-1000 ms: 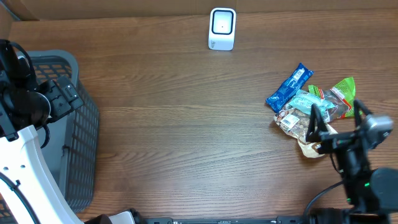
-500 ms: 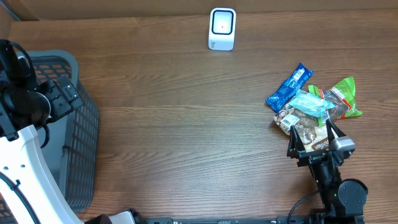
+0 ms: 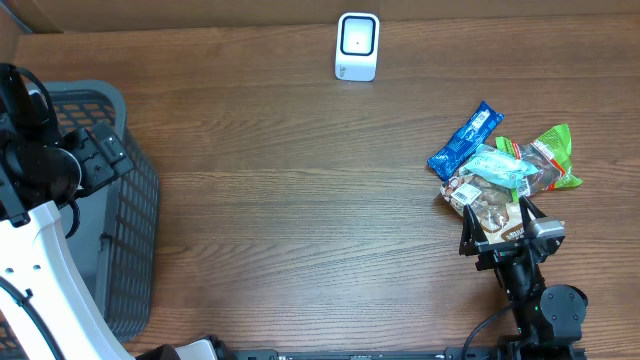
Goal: Scan the item barcode
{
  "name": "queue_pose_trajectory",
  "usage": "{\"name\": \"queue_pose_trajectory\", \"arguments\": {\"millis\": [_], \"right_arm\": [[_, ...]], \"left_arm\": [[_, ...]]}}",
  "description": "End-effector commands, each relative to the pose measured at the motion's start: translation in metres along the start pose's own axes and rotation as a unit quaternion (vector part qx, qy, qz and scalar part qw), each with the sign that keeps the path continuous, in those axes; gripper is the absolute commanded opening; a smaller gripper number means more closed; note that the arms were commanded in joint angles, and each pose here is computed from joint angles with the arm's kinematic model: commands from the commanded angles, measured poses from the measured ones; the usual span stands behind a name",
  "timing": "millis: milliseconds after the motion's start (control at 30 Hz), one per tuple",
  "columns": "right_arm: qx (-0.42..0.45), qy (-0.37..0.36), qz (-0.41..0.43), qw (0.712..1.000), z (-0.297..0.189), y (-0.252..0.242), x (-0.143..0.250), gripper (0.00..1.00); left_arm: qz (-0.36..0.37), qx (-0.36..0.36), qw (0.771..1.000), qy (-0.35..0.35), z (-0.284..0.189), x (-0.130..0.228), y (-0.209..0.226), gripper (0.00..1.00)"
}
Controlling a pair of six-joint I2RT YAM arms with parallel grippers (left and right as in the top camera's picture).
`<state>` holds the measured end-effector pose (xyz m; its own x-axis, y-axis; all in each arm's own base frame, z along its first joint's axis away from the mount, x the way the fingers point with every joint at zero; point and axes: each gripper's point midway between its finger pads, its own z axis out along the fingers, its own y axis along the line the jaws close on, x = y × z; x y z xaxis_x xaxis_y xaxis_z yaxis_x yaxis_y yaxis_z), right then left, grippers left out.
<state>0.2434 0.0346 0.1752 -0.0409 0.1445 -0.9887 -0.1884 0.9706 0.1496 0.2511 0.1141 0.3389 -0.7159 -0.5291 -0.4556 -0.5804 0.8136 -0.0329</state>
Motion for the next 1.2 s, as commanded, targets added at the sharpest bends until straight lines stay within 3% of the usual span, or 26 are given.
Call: {"name": "queue_pose_trajectory", "arguments": {"millis": [0, 600, 733, 867, 1000, 1167], "right_arm": [[-0.001, -0.003, 0.001, 1.0, 0.0, 0.0, 0.002, 1.0], [-0.001, -0.003, 0.001, 1.0, 0.0, 0.0, 0.002, 1.0], [-0.001, -0.003, 0.001, 1.0, 0.0, 0.0, 0.002, 1.0], [-0.001, -0.003, 0.001, 1.0, 0.0, 0.0, 0.002, 1.0], [-0.001, -0.003, 0.001, 1.0, 0.0, 0.0, 0.002, 1.0], [-0.001, -0.003, 0.001, 1.0, 0.0, 0.0, 0.002, 1.0]], "left_arm": [[0.002, 0.003, 1.0, -0.006, -0.003, -0.001, 0.0, 1.0], [0.011, 0.009, 1.0, -0.023, -0.018, 0.012, 0.0, 0.99], [0.049, 0.04, 0.993, -0.099, -0.025, 0.02, -0.02, 1.0], [0.055, 0.134, 0.959, -0.245, -0.025, 0.017, -0.048, 1.0], [0.122, 0.215, 0.896, -0.368, -0.017, 0.037, -0.07, 0.99], [0.2, 0.225, 0.834, -0.462, 0.004, 0.063, -0.079, 0.99]]}}
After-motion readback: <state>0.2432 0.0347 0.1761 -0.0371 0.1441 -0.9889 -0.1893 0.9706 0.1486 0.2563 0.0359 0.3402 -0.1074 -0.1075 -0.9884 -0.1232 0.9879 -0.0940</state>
